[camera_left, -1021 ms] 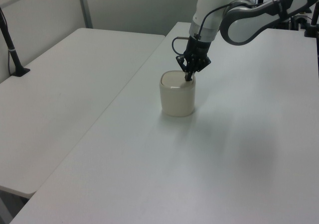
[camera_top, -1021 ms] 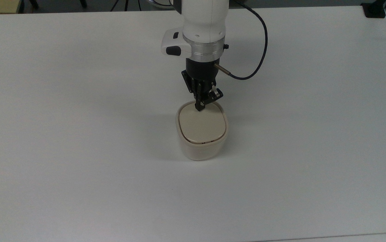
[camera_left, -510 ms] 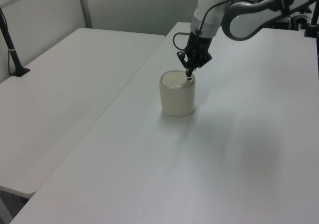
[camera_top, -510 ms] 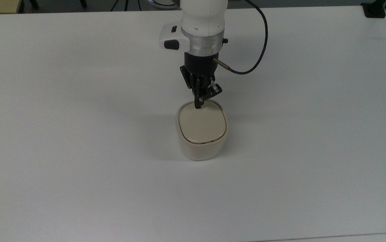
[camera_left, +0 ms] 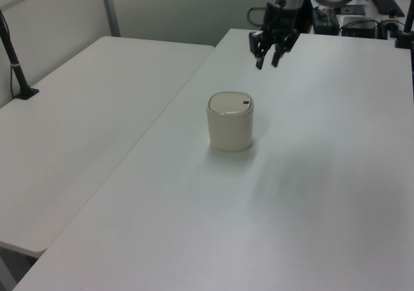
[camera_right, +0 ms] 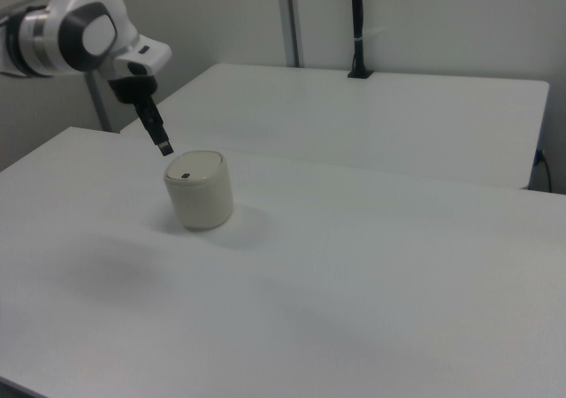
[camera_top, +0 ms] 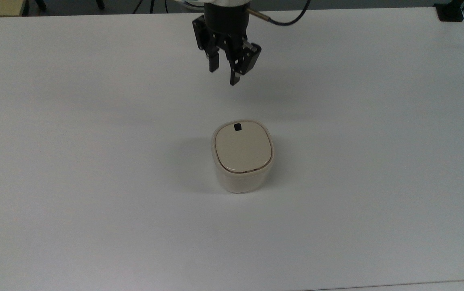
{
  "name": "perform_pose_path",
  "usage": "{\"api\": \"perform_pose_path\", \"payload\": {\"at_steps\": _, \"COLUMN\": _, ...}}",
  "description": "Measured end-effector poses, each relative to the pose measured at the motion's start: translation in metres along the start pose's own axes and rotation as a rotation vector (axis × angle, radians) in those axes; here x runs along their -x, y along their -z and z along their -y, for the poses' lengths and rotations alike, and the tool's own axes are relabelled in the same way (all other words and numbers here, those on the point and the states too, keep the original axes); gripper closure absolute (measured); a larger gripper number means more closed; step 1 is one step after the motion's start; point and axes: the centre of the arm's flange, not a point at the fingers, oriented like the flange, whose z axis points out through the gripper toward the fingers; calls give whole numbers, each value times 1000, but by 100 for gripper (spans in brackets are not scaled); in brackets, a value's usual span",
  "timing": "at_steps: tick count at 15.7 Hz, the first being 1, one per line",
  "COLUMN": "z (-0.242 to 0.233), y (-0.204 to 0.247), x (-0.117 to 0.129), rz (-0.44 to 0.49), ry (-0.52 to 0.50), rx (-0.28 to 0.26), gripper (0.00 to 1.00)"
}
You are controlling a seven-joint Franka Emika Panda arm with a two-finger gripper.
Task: Close the trash bin
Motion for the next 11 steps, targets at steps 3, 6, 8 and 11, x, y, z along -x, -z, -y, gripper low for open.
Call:
{"api": "perform_pose_path", "payload": {"at_steps": 3, "z": -19, "y": 29, "x": 12, "rz": 49, "ry": 103, "rx": 52, "gripper": 14}}
{"api": "perform_pose_path", "payload": {"at_steps": 6, "z": -41, "y": 50, "x": 17, "rz": 96, "ry": 209, "rx": 93, "gripper": 0}}
{"api": "perform_pose_path", "payload": {"at_steps": 8, "z": -58, "y": 58, "x": 12, "rz": 128, "ry": 305, "rx": 91, "gripper": 0}}
{"api": "perform_pose_path", "payload": {"at_steps": 11, "z": -86, "y": 67, "x": -10, "rz": 138, "ry": 436, "rx": 62, "gripper": 0}}
